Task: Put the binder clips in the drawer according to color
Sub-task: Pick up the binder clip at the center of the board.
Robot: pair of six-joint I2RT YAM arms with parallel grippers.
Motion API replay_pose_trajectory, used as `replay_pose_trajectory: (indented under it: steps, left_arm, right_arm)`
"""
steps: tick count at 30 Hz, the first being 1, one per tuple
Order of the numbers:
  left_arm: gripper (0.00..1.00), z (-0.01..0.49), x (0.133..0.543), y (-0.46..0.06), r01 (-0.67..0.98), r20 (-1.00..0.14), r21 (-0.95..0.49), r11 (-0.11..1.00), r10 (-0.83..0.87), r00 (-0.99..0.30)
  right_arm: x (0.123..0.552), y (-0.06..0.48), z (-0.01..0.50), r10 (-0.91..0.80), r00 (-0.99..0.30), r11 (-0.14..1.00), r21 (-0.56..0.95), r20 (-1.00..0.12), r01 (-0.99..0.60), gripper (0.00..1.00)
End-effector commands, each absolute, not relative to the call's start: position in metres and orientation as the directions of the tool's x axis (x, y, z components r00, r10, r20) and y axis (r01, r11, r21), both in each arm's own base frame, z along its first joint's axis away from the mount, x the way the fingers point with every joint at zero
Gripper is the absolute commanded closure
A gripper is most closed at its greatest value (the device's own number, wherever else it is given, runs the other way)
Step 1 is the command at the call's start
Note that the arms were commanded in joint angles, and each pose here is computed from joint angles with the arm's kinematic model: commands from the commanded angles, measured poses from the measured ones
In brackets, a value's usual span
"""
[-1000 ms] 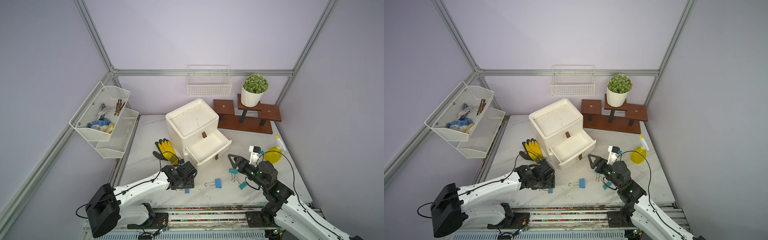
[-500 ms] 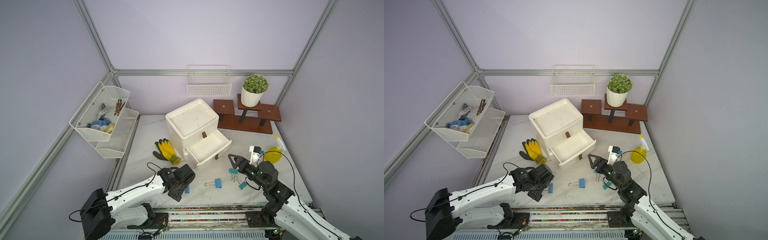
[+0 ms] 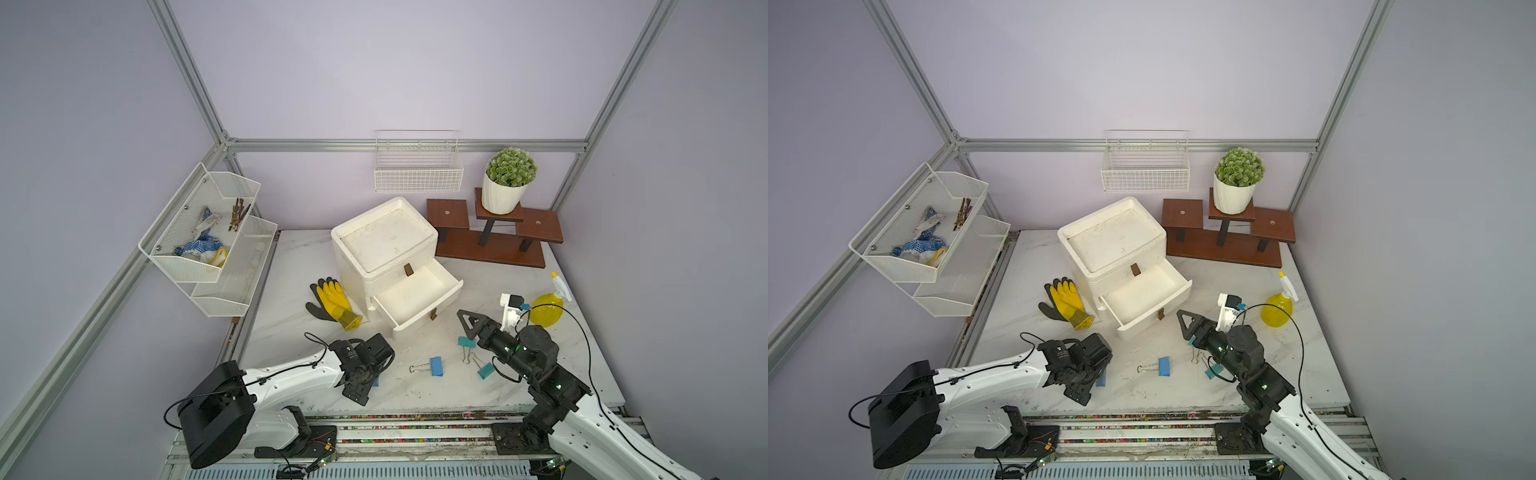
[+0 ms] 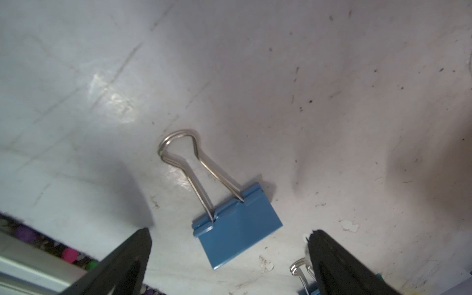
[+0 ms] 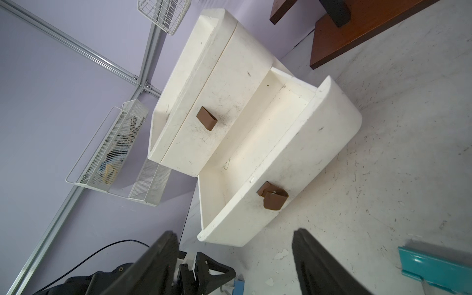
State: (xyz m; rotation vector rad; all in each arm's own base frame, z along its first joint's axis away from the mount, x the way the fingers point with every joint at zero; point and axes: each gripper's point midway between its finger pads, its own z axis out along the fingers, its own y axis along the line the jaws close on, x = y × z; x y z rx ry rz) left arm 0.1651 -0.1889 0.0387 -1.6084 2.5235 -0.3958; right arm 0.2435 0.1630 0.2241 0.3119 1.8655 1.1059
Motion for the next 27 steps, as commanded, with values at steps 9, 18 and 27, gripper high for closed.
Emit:
replay_pose_trajectory:
  steps: [9, 18, 27]
  left_arm:
    - [0.01, 0.038, 0.18, -0.215, -0.957, 0.267, -0.133, -0.257, -0.939, 0.215]
    - [0.11, 0.022, 0.179, -0.212, -0.958, 0.229, -0.1, -0.268, -0.943, 0.24]
    - [0.14, 0.018, 0.18, -0.188, -0.943, 0.198, -0.09, -0.32, -0.934, 0.298]
  right_arm:
    - [0.238, 0.162, 0.218, 0.59, -0.565, 0.568, 0.793, -0.577, -0.218, 0.24]
    - [0.236, 0.165, 0.221, 0.576, -0.577, 0.562, 0.793, -0.58, -0.236, 0.24]
    - [0.232, 0.159, 0.217, 0.583, -0.572, 0.57, 0.792, -0.577, -0.219, 0.24]
